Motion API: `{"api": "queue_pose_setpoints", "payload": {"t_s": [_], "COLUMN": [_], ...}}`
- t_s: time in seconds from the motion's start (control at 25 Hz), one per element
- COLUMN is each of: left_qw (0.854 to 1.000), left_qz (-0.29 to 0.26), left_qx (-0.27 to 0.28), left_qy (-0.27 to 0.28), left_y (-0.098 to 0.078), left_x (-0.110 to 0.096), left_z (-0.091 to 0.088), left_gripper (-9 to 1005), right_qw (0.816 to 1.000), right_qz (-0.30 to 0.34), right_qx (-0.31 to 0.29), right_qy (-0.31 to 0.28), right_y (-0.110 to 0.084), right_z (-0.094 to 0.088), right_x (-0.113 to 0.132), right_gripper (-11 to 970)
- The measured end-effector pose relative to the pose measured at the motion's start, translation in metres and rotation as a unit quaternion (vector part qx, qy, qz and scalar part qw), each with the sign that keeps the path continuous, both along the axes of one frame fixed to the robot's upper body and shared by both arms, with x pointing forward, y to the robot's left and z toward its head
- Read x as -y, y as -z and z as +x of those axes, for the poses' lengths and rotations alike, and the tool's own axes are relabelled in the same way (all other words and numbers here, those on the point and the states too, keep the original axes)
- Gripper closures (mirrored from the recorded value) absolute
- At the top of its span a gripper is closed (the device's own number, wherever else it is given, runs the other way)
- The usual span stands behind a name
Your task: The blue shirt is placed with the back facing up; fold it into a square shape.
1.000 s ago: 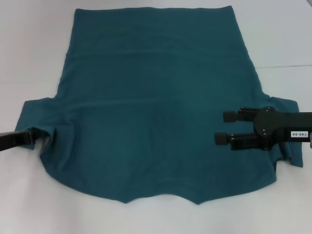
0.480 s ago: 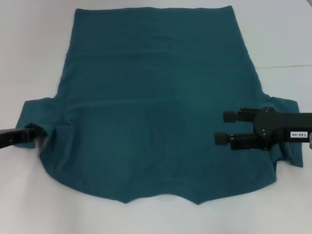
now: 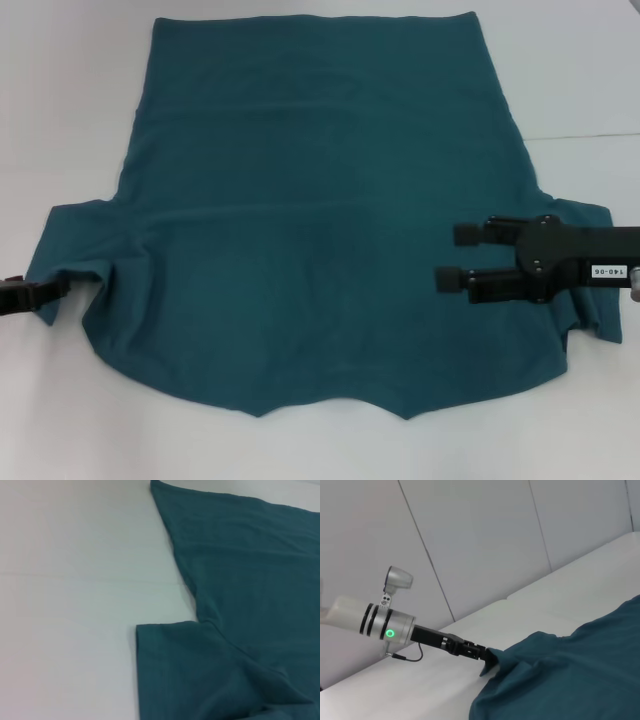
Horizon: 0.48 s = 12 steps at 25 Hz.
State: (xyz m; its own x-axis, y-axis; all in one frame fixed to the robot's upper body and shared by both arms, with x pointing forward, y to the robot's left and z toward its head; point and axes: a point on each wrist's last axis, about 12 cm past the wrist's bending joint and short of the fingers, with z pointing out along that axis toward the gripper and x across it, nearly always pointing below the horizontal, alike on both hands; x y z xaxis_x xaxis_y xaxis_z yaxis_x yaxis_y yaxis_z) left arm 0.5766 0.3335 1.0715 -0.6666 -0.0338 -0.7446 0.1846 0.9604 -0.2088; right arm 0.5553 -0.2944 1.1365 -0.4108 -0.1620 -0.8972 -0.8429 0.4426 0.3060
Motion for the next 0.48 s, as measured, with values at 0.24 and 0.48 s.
{"api": "queue_pose_setpoints", "payload": {"t_s": [0.24, 0.48], "left_qw": [1.0, 0.999], "left_qz": [0.012, 0.031], "left_qx": [0.003, 0.008], "left_qy": [0.011, 0.022], "left_y": [0.002, 0.003], "left_x": [0.007, 0.017], "left_z": [0.003, 0.007], "left_gripper": [246, 187], "right_qw": [1.0, 1.0], "right_qz": [0.002, 0.003], "right_qx": [-0.002, -0.002], "right_qy": [-0.001, 0.0], "right_y": [0.0, 0.0], "right_z": [0.0, 0.0], "right_x": [-0.002, -0.002], "right_gripper": [33, 32]}}
